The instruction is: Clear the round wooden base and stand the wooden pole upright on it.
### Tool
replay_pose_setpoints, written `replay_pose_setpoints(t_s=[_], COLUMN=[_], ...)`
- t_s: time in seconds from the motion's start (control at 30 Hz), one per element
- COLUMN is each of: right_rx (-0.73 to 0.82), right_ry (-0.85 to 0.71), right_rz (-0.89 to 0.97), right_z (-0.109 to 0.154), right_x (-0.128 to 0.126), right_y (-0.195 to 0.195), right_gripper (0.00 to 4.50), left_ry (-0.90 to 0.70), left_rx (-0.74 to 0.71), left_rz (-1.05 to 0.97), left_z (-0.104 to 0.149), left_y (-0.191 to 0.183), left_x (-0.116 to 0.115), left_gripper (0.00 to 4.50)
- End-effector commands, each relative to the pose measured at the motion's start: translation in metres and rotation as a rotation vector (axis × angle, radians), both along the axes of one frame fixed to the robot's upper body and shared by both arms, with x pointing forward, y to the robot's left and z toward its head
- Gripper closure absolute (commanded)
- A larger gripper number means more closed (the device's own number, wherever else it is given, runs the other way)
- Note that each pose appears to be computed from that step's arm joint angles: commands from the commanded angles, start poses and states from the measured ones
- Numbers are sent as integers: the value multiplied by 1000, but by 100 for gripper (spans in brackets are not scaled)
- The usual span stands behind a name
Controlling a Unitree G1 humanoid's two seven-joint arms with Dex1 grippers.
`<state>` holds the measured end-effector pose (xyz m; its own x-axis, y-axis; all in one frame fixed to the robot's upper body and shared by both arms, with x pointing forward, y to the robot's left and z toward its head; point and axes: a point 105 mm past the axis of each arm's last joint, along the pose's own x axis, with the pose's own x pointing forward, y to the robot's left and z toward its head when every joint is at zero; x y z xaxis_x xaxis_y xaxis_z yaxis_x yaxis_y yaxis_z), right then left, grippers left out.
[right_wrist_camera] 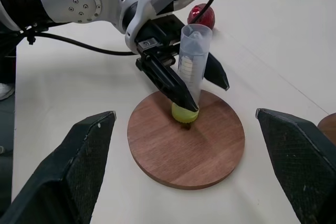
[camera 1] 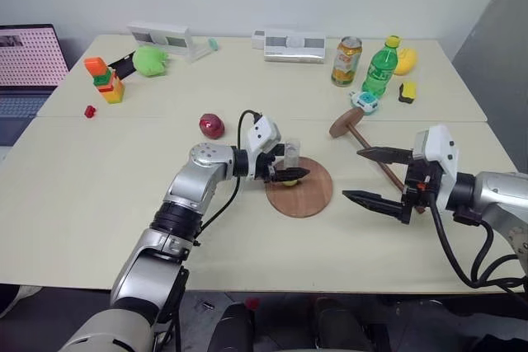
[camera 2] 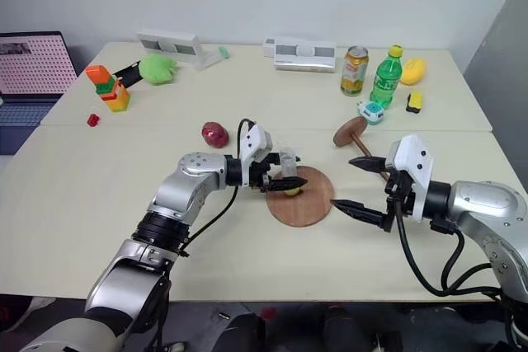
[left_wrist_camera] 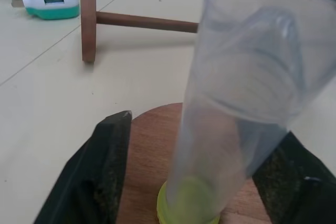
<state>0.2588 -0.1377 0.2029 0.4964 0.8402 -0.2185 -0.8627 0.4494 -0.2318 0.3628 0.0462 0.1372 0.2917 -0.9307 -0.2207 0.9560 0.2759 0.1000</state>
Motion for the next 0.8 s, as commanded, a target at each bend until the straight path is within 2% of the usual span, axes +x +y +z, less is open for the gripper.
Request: replay_pose_setpoints(t_s=[0.03,0.23,0.37,0.43,0.6,0.73,0.8], right_rx=[16,20,25,35,64,89,99], right_ry=[-38,-45,-48,-54,-53,-50,-50], right_rz=[13,13,14,13,4,1,5], right_z=[10,10,10,11,9,7,6], right_x=[-3,-1,0,1,3,5,5], right_y=[3,3,4,5,8,12,15], right_gripper=[0,0,0,0,0,0,0], left_ry=[-58,-66,-88,-132,-239,-320,-338], left_rx=[-16,-33,-50,-80,-132,-124,-102], left_rz=[-5,24,60,126,338,614,773], left_z=[12,13,19,35,85,113,120], left_y=[-4,-2,0,11,59,113,140], left_x=[2,5,10,17,33,55,68], left_gripper=[215,328,329,329,329,329,329])
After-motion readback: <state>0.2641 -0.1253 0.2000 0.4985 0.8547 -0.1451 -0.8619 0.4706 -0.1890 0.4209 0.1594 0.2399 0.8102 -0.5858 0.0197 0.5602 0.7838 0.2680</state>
